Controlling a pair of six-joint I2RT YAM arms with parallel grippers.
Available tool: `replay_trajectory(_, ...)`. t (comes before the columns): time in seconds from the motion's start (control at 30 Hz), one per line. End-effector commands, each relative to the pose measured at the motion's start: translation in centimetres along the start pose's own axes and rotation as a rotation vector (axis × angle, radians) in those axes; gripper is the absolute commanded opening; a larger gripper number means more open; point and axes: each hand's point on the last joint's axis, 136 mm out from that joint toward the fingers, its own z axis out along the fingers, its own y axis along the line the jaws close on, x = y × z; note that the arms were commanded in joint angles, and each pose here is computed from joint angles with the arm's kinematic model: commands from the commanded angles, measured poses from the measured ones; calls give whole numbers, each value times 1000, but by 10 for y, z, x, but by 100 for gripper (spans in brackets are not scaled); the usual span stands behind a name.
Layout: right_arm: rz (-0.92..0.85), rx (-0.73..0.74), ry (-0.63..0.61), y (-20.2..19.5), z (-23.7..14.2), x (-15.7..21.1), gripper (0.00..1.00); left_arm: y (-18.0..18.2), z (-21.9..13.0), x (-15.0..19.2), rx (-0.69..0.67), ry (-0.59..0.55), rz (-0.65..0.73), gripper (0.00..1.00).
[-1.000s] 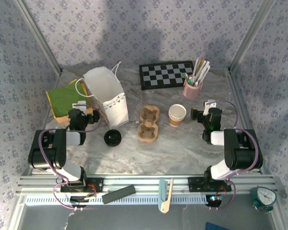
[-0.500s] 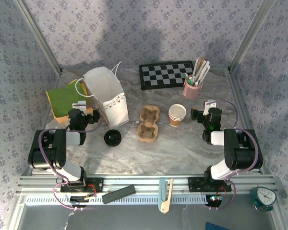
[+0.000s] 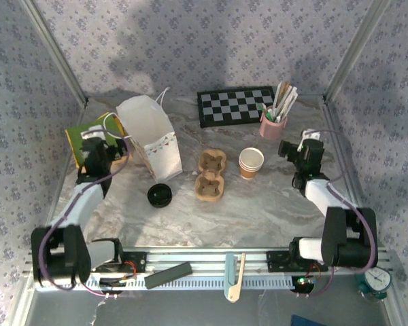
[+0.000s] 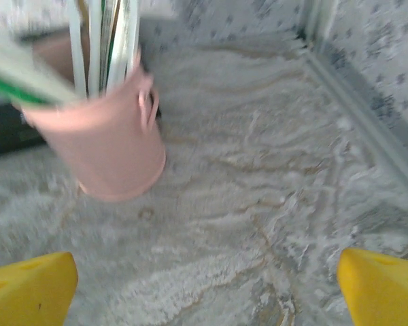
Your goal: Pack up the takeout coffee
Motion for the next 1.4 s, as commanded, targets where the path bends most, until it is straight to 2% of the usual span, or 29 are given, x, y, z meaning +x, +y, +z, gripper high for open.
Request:
replay_trajectory(0.0,231,68,86,-14,-22,-2,100,36,-40,22,-173,166,-140,100)
replay_trajectory(0.03,317,99,96,-19,-29,-9,100,42,-56,16,-206,168,-210,100)
replay_trajectory(0.1,417,105,155,-19,-39,-19,100,39,-77,7,-163,176,-266,100)
replay_trajectory(0.23,371,55,285,4,-51,-40,100,22,-115,-15,-52,167,-346,100)
replay_trajectory(0.33,302,-15,315,30,-59,-49,100,-1,-131,-28,56,171,-388,100)
replay_trajectory(0.4,260,-68,333,49,-64,-53,100,-15,-139,-36,91,176,-385,100)
replay_trajectory(0.5,179,-115,397,77,-72,-52,99,-44,-151,-39,121,225,-307,99)
replay_trajectory(0.6,75,-117,466,98,-76,-40,90,-84,-163,-45,163,245,-188,100)
replay_trajectory(0.73,17,-132,566,113,-80,-20,67,-148,-181,-53,264,250,-67,100)
replay_trajectory(0.8,13,-146,611,117,-82,-11,53,-177,-188,-48,319,283,-44,100)
replay_trajectory(0.83,12,-148,628,117,-84,-7,50,-193,-190,-42,346,307,-26,100)
replay_trajectory(0.97,-22,-137,707,117,-86,15,42,-239,-196,-17,418,379,34,100)
replay_trajectory(1.03,-33,-124,738,115,-85,23,36,-251,-193,-1,412,421,30,100)
replay_trajectory(1.2,-45,-122,799,117,-78,40,35,-270,-191,27,453,491,40,100)
replay_trajectory(1.27,-44,-120,819,119,-74,46,29,-273,-191,32,461,502,52,100)
replay_trajectory(1.37,-45,-114,841,122,-68,52,27,-273,-189,36,452,511,81,100)
